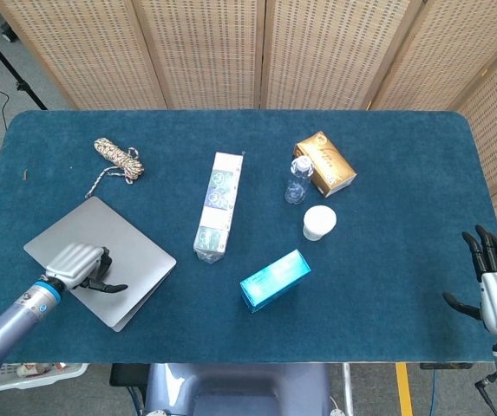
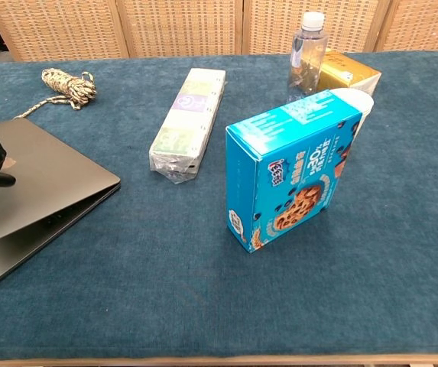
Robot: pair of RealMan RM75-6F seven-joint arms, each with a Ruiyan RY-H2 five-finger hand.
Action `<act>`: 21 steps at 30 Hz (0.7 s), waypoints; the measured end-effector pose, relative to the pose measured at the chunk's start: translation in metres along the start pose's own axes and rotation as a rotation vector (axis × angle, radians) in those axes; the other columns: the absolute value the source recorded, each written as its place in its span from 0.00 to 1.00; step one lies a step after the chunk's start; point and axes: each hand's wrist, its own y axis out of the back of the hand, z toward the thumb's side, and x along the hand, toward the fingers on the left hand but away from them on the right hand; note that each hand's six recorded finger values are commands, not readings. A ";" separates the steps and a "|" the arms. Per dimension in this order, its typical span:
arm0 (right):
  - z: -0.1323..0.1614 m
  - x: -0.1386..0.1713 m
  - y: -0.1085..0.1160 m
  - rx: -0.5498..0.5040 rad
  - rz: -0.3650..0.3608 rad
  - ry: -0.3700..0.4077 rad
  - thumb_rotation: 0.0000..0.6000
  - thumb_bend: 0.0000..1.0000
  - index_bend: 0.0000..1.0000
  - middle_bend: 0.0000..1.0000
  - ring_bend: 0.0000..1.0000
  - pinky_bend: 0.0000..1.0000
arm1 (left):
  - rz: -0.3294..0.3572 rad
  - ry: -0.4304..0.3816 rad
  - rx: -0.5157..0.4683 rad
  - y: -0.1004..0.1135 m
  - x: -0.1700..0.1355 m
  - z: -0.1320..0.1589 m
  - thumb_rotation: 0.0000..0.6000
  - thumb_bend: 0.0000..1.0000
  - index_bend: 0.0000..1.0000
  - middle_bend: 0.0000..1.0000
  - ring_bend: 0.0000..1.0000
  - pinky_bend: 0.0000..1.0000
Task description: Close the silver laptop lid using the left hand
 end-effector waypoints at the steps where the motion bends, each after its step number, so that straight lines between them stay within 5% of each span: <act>1: 0.000 0.000 0.000 0.000 0.001 -0.001 1.00 0.00 0.00 0.00 0.00 0.00 | 0.000 0.001 -0.002 -0.003 0.001 -0.002 0.27 0.00 0.81 0.65 0.70 0.62; 13: 0.000 0.000 0.000 0.000 -0.001 -0.001 1.00 0.00 0.00 0.00 0.00 0.00 | 0.000 -0.011 -0.050 -0.025 0.007 -0.008 0.24 0.00 0.78 0.63 0.68 0.62; 18: -0.001 0.000 0.001 -0.001 -0.002 -0.002 1.00 0.00 0.00 0.00 0.00 0.00 | 0.063 -0.044 -0.090 -0.012 0.001 -0.003 0.21 0.00 0.72 0.50 0.54 0.61; 21: 0.000 0.000 0.001 -0.002 -0.002 0.002 1.00 0.00 0.00 0.00 0.00 0.00 | 0.131 -0.081 -0.136 0.003 -0.009 -0.001 0.20 0.00 0.68 0.40 0.45 0.50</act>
